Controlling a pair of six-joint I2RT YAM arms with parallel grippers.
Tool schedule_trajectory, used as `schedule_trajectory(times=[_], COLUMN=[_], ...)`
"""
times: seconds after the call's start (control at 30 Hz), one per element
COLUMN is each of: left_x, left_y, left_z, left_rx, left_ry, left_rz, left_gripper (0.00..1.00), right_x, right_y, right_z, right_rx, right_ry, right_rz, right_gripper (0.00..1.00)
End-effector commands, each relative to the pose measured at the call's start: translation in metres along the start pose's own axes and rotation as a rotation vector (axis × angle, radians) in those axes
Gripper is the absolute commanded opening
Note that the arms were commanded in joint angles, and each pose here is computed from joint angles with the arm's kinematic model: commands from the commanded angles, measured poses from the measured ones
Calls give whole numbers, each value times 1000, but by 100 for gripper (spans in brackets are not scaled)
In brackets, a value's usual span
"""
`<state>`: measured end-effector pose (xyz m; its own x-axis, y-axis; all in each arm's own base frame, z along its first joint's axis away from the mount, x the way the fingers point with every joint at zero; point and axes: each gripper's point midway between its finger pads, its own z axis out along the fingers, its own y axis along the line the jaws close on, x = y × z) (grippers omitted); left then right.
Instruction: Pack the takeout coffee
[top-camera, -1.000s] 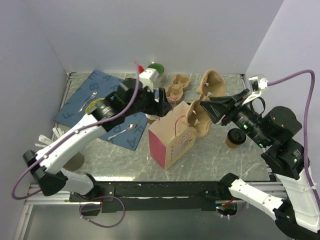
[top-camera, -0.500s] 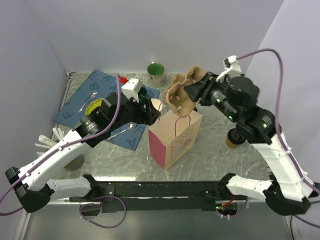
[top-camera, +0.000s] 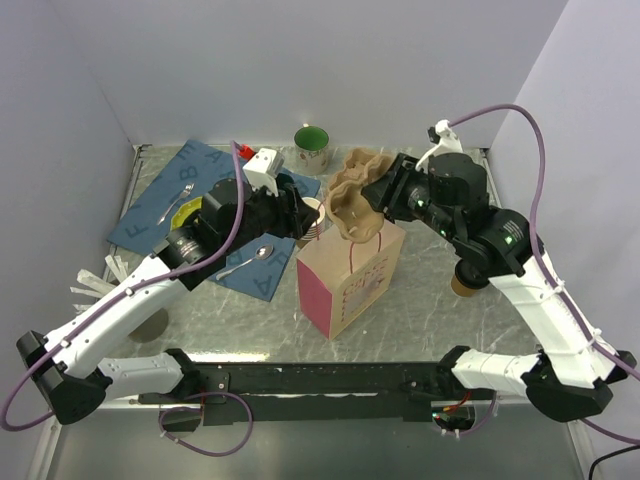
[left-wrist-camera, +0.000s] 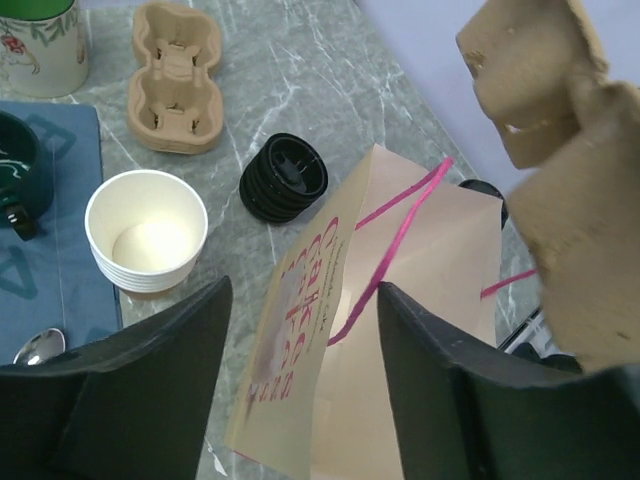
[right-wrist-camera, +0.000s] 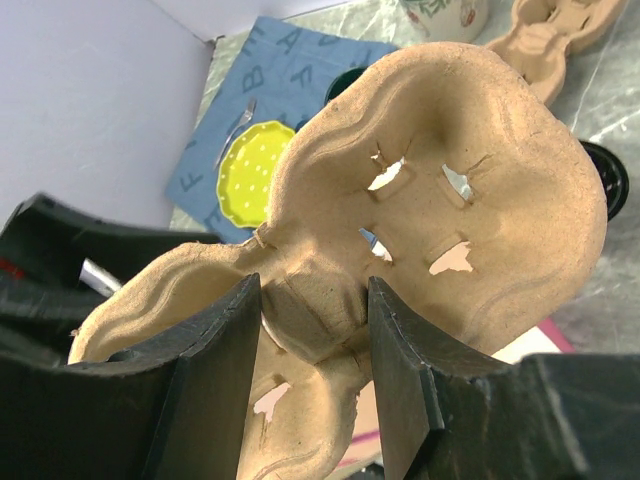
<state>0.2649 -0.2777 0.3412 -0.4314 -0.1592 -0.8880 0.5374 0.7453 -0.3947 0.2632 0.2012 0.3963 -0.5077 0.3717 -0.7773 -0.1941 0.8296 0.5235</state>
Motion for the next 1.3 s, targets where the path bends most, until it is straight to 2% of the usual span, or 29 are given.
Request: schedule_trajectory(times=[0.0,0.2,0.23,0.3,0.33,0.4,0.47,0.87,1.1,1.27], left_x=[-14,-6,-5,-5,-4,-1,3,3,5,6], left_y=[-14,-17,-18,-21,-23,-27,-28,-30,-32,-32], left_z=[4,8,8,7,7,7,7,1,-3,-5], left_rx=[95,133,143,160,168,191,202,213,228,232], left_ry=[-47,-22,-15,-14,-10,3,16,8,9,10], left_rz=[0,8,8,6,3,-5,-17,-49,-53,-46], left_gripper=[62,46,38,28,17,6,2,1,1,1], right_x=[8,24,27,30,33,36,43,73,70,49], right_y=[2,2,2,5,7,12,15,14,-3,5], right_z=[-22,-26,-26,-25,-25,-25,-24,-23,-28,-32], right_rx=[-40,-68,-72,-84,-94,-109,-115,-91,-20,-39], right_ry=[23,73,80,96,113,134,165,251,202,136], right_rz=[42,56,60,71,75,93,110,145,143,171], right_gripper=[39,39,39,39,38,38,38,38,38,38])
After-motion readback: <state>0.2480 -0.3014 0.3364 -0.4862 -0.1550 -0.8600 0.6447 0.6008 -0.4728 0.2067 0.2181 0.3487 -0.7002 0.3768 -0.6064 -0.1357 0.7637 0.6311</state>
